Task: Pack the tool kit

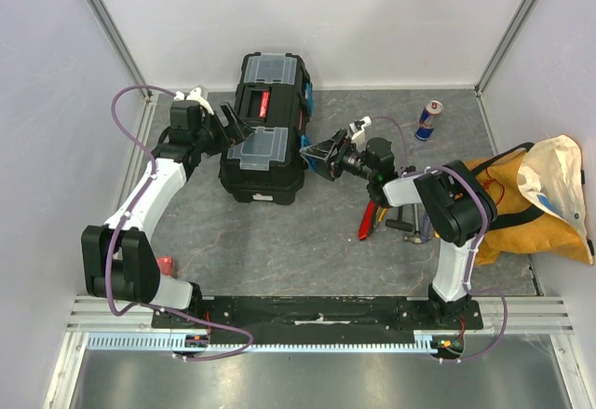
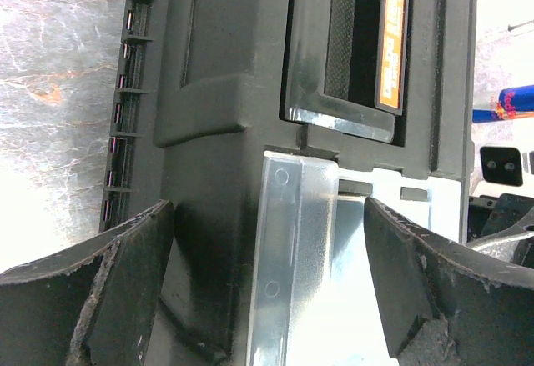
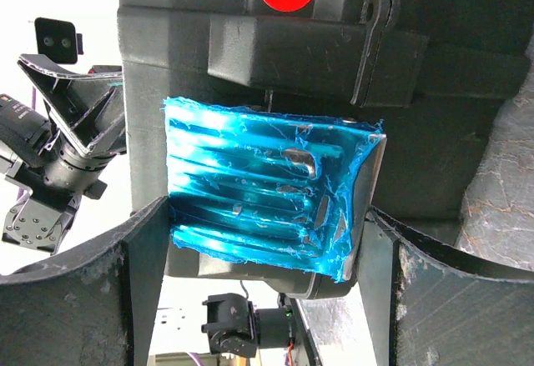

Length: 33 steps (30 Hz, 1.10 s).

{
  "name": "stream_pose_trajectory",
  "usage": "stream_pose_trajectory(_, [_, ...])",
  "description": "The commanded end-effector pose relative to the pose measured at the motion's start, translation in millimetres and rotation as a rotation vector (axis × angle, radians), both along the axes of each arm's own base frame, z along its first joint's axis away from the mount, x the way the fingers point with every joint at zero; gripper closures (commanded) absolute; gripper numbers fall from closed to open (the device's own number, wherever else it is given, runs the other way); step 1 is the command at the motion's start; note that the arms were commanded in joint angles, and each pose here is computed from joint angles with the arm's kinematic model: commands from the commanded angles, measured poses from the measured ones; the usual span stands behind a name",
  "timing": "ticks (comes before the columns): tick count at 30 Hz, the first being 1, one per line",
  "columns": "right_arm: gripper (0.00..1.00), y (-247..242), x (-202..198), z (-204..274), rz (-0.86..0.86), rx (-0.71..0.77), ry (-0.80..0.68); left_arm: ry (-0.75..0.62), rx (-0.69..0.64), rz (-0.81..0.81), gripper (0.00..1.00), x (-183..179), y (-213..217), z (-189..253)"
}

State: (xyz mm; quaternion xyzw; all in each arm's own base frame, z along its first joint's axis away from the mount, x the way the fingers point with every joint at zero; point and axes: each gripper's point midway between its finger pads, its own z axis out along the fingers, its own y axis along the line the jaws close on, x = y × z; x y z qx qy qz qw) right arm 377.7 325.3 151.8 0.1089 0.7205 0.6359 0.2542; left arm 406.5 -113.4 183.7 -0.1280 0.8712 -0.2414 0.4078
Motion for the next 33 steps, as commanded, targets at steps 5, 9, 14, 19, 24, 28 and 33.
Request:
stream_pose_trajectory(5, [0.36, -14.9, -6.1, 47.1, -0.039, 0.073, -0.17, 0.631, 0.12, -0.084, 0.4, -120.0, 6.9, -135.7])
stream_pose_trajectory(9, [0.13, -22.0, -6.5, 49.1, -0.075, 0.067, -0.189, 0.634, 0.119, -0.089, 0.4, -120.7, 6.9, -136.4])
stream_pose_trajectory(14, [0.02, -38.3, -5.9, 45.1, -0.137, 0.036, -0.194, 0.629, 0.12, -0.093, 0.4, -120.2, 6.7, -135.5])
stream_pose_trajectory(19, [0.02, -54.2, 2.9, 24.2, -0.211, -0.087, -0.144, 0.63, 0.121, -0.096, 0.4, -120.5, 6.4, -136.0])
stream_pose_trajectory(24, [0.02, -63.1, 8.1, 7.3, -0.212, -0.334, -0.179, 0.62, 0.121, -0.105, 0.4, -119.7, 6.5, -133.7])
stream_pose_trajectory(28, [0.02, -55.2, 1.2, 12.7, -0.169, -0.44, -0.281, 0.611, 0.112, -0.126, 0.39, -119.0, 3.8, -132.2])
stream_pose_trajectory(33, [0.15, -53.1, -7.4, -0.6, -0.165, -0.709, -0.399, 0.603, 0.112, -0.135, 0.39, -117.1, 2.9, -130.7])
